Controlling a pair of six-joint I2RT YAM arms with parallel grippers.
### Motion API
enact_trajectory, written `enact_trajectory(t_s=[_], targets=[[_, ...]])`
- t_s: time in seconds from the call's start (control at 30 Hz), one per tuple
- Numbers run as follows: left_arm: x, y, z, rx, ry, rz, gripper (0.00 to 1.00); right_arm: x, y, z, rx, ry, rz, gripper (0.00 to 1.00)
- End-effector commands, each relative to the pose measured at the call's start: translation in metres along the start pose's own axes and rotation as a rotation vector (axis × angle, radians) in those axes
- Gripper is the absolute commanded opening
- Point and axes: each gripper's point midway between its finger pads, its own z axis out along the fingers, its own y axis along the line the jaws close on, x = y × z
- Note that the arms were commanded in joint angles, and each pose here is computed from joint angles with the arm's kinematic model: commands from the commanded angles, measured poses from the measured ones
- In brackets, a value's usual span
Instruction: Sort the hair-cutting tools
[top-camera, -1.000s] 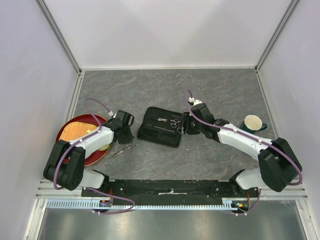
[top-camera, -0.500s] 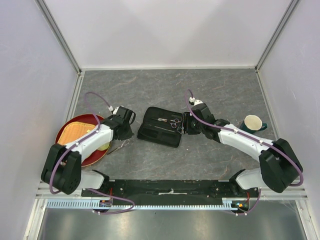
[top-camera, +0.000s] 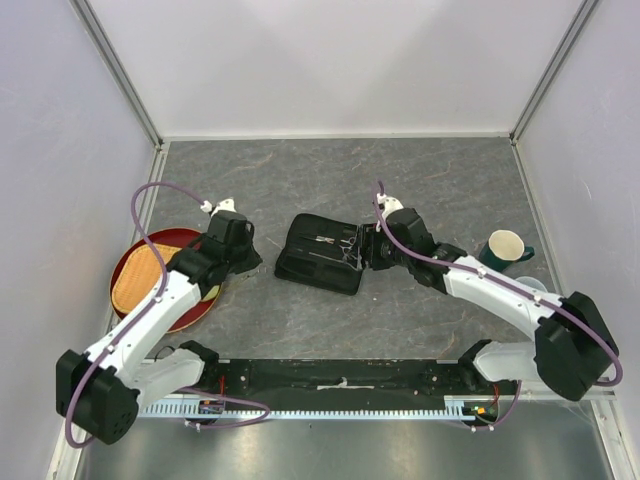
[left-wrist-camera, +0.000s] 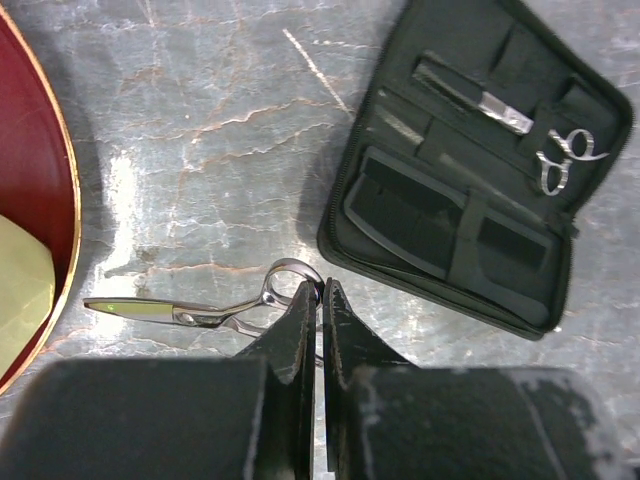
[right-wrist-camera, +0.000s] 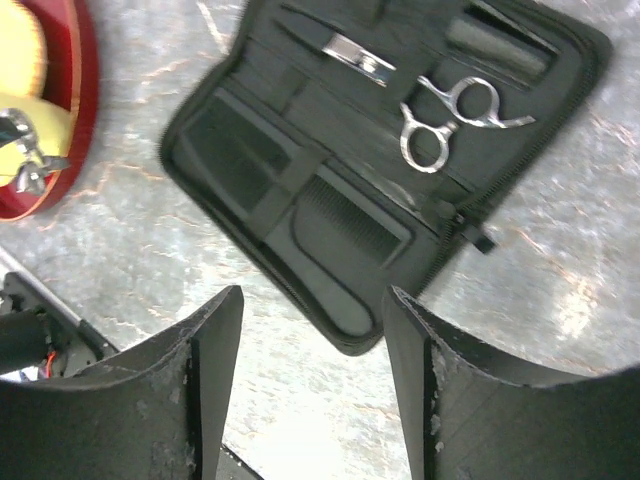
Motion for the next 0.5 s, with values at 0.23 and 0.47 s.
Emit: enact_trajectory(t_s=[0.23, 0.47], targets=[[-0.046, -0.054, -0.059, 0.254, -0.113, -0.104, 0.02, -0.013, 0.086, -0.031, -0.342, -0.244, -0.231, 0.71], [-0.076, -0.093, -0.092, 0.464, -0.189, -0.203, 0.02, -0.014, 0.134, -0.048, -0.403, -0.454, -0.366, 0.73]])
